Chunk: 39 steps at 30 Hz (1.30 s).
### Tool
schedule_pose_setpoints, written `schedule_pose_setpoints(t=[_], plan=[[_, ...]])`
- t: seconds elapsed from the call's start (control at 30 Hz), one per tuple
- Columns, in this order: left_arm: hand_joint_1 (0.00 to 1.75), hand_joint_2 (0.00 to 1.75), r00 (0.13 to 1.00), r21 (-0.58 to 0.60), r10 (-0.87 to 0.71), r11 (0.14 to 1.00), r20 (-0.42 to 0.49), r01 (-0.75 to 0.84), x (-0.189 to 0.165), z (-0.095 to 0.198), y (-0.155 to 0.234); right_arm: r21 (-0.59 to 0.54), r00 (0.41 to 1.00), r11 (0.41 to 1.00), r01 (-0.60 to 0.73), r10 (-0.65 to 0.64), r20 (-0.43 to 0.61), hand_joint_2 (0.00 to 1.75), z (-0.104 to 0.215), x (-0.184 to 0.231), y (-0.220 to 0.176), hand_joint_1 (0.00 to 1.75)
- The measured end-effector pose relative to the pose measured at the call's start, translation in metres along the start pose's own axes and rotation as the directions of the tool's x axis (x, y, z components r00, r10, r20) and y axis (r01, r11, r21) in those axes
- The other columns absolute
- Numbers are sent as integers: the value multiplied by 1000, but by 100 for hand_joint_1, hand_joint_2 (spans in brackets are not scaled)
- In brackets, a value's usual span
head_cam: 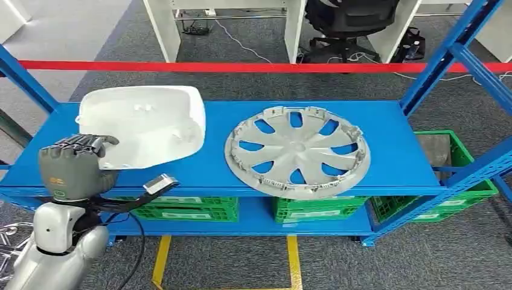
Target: Take the parts from the cabinet and place them on the table.
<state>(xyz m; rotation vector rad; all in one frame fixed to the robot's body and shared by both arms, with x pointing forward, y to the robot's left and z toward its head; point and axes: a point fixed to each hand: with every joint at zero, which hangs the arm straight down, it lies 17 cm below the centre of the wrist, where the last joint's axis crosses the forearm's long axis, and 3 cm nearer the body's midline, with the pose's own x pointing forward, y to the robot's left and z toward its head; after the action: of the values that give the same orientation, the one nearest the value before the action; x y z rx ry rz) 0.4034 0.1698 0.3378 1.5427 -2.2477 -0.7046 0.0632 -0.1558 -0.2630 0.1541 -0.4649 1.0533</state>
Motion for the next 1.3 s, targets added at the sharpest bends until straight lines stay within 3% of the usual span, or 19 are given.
schedule_pose_setpoints(t=[0.4,0.73,1.3], plan=[[175,175,1000,-6,4,1000,-4,-4,0,5,1,-1,1000,1000,0,0,0,0,0,0,0,0],[175,175,990,0,131,991,-59,-132,-6,9,0,-7,1000,1000,5,-5,-2,0,0,-1,-1,0],[175,175,990,-13,121,992,-77,-122,-11,18,-2,-9,1000,1000,13,-13,-2,0,0,-1,0,0]])
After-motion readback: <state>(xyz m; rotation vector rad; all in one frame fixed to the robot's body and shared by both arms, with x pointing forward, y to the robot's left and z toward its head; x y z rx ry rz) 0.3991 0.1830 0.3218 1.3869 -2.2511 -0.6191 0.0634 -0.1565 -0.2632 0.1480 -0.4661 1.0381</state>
